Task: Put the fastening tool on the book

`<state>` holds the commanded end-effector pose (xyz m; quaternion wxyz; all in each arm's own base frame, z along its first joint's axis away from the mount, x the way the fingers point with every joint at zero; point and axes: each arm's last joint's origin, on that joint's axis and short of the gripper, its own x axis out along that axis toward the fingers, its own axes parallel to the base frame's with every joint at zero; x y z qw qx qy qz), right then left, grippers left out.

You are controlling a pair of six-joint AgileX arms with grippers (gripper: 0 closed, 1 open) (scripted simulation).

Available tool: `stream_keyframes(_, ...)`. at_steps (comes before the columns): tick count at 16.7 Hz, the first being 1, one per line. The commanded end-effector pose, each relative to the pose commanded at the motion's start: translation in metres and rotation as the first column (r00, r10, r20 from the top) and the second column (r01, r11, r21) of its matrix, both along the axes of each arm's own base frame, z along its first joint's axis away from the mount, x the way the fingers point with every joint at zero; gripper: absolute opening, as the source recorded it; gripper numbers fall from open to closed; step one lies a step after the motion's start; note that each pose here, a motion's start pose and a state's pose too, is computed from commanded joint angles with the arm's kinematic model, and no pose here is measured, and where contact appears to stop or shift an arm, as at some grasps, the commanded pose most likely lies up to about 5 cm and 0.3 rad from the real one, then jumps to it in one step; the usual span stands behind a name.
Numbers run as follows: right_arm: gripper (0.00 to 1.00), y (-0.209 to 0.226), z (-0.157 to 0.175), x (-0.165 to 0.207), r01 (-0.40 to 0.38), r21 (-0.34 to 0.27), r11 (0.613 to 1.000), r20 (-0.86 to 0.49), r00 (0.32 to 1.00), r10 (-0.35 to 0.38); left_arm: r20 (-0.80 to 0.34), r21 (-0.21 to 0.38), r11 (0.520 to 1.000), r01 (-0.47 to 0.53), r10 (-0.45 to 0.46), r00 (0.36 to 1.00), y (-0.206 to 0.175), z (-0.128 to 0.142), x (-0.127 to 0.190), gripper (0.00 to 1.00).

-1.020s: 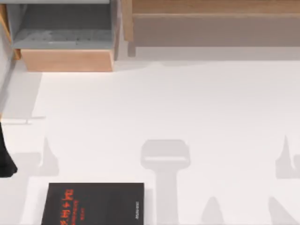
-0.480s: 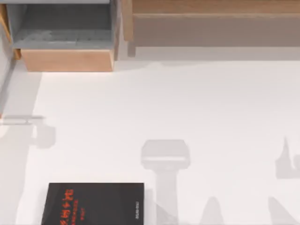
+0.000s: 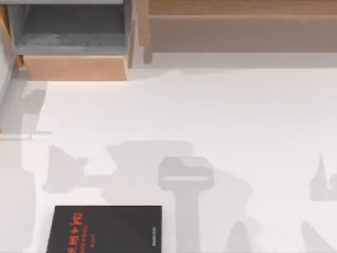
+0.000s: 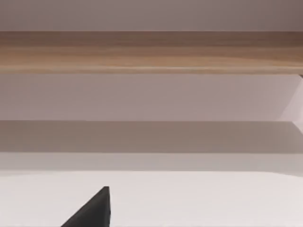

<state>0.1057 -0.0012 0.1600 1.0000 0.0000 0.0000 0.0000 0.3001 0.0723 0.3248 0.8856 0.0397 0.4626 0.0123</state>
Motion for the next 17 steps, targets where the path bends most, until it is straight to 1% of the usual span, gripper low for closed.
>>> stream_keyframes(3, 1.0, 0.0, 0.0, 0.0, 0.0, 0.0, 1.0, 0.0, 1.0, 0.0, -0.173, -0.017, 1.0, 0.001, -0.003, 0.985, 0.032, -0.016, 0.064, 1.0)
stream_keyframes(6, 1.0, 0.0, 0.0, 0.0, 0.0, 0.0, 1.0, 0.0, 1.0, 0.0, -0.314, -0.037, 0.999, 0.003, -0.014, 0.949, 0.064, -0.049, 0.115, 1.0)
stream_keyframes(8, 1.0, 0.0, 0.0, 0.0, 0.0, 0.0, 1.0, 0.0, 1.0, 0.0, -0.386, -0.049, 0.999, 0.008, -0.026, 0.922, 0.082, -0.075, 0.14, 1.0)
stream_keyframes(11, 1.0, 0.0, 0.0, 0.0, 0.0, 0.0, 1.0, 0.0, 1.0, 0.0, -0.456, -0.061, 0.998, 0.025, -0.05, 0.888, 0.099, -0.111, 0.165, 1.0)
stream_keyframes(13, 1.0, 0.0, 0.0, 0.0, 0.0, 0.0, 1.0, 0.0, 1.0, 0.0, -0.48, -0.065, 0.997, 0.042, -0.068, 0.875, 0.104, -0.129, 0.175, 1.0)
stream_keyframes(15, 1.0, 0.0, 0.0, 0.0, 0.0, 0.0, 1.0, 0.0, 1.0, 0.0, -0.488, -0.064, 0.996, 0.061, -0.084, 0.869, 0.104, -0.14, 0.182, 1.0)
stream_keyframes(17, 1.0, 0.0, 0.0, 0.0, 0.0, 0.0, 1.0, 0.0, 1.0, 0.0, -0.487, -0.062, 0.995, 0.073, -0.094, 0.868, 0.103, -0.144, 0.186, 1.0)
